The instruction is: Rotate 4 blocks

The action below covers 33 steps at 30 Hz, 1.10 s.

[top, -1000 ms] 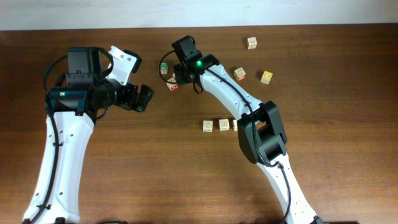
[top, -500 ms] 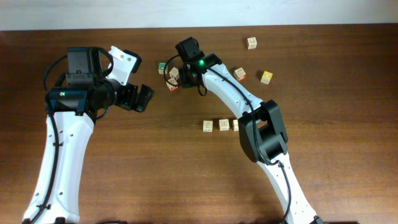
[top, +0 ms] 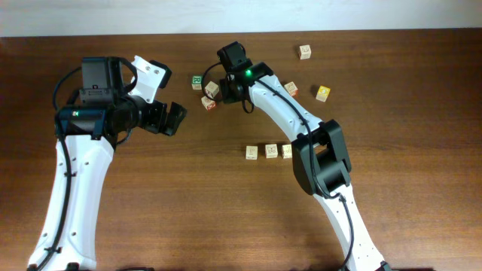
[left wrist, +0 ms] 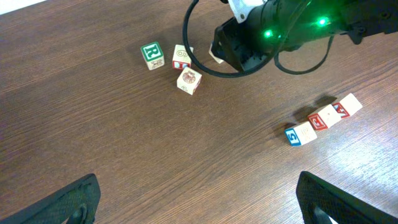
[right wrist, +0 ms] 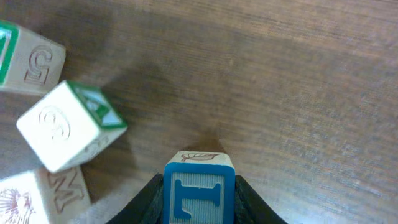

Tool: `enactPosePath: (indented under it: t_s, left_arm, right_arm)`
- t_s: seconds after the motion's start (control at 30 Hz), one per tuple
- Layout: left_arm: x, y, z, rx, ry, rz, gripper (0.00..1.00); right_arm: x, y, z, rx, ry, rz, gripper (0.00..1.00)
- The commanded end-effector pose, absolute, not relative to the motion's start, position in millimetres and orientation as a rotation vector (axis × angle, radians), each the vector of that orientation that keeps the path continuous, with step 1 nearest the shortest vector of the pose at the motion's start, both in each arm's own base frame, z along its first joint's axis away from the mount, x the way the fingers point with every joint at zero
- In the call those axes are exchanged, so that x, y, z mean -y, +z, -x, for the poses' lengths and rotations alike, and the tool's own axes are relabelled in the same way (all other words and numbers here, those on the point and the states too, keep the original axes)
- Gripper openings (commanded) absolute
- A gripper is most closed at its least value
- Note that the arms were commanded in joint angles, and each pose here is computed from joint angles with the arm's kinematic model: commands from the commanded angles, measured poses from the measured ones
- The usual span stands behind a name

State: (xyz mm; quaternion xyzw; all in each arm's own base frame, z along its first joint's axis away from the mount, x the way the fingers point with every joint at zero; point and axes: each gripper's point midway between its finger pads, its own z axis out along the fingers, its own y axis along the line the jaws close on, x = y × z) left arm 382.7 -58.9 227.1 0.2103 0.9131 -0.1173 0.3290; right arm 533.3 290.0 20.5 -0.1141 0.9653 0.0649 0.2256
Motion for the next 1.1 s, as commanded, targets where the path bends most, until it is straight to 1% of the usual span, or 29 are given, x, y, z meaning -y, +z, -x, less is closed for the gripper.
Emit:
enactPosePath:
  t_s: [0.0,0.13,0.23,0.3,0.4,0.53,0.73,0.8,0.83,0.97,1.07]
  left_arm:
    - [59.3,235.3,-386.4,-2.369,-0.319,-0.539,0.99]
    - [59.2,235.2,-386.3,-2.370,-0.319,-0.538,0.99]
    - [59.2,235.2,-386.3,-2.370,-0.319,-0.538,0.99]
    - [59.3,235.3,-386.4,-2.369,-0.319,-0.539,0.99]
    - [59.2,235.3,-386.4,-2.370,-0.319,-0.538,0.99]
    - [59.2,235.3,-386.4,-2.370,-0.319,-0.538,0.99]
    - [59.3,235.3,-386.4,-2.369,-0.319,-0.539,0.99]
    - [59.3,235.3,-386.4,-2.369,-0.319,-0.539,0.99]
    - [59.3,235.3,-386.4,-2.369,-0.319,-0.539,0.99]
    - [59.2,235.3,-386.4,-2.370,-0.319,-0.538,0.99]
    - [59.2,235.3,-386.4,-2.370,-0.319,-0.538,0.99]
  right_arm:
    - [-293.8,28.6,-512.5,-2.735,0.267,0.341,0.27]
    - [-296.1,41.8,-488.6,-2.810,0.345,0.370,0.27]
    - [-306.3,45.7,-452.8,-2.932,0.518,0.408,0.27]
    - [-307.5,44.3,-429.7,-3.021,0.569,0.420,0.27]
    - [-301.6,40.7,-398.5,-3.145,0.515,0.439,0.27]
    - [-292.5,38.7,-372.0,-3.249,0.406,0.465,0.27]
    - [-294.2,39.5,-360.2,-3.282,0.384,0.490,0.29]
    - [-293.8,39.8,-356.4,-3.295,0.375,0.495,0.38]
    - [-293.3,39.9,-355.6,-3.299,0.373,0.494,0.39]
    - [-293.4,39.9,-356.1,-3.297,0.375,0.494,0.43]
    - [-295.6,44.5,-362.0,-3.270,0.389,0.492,0.43]
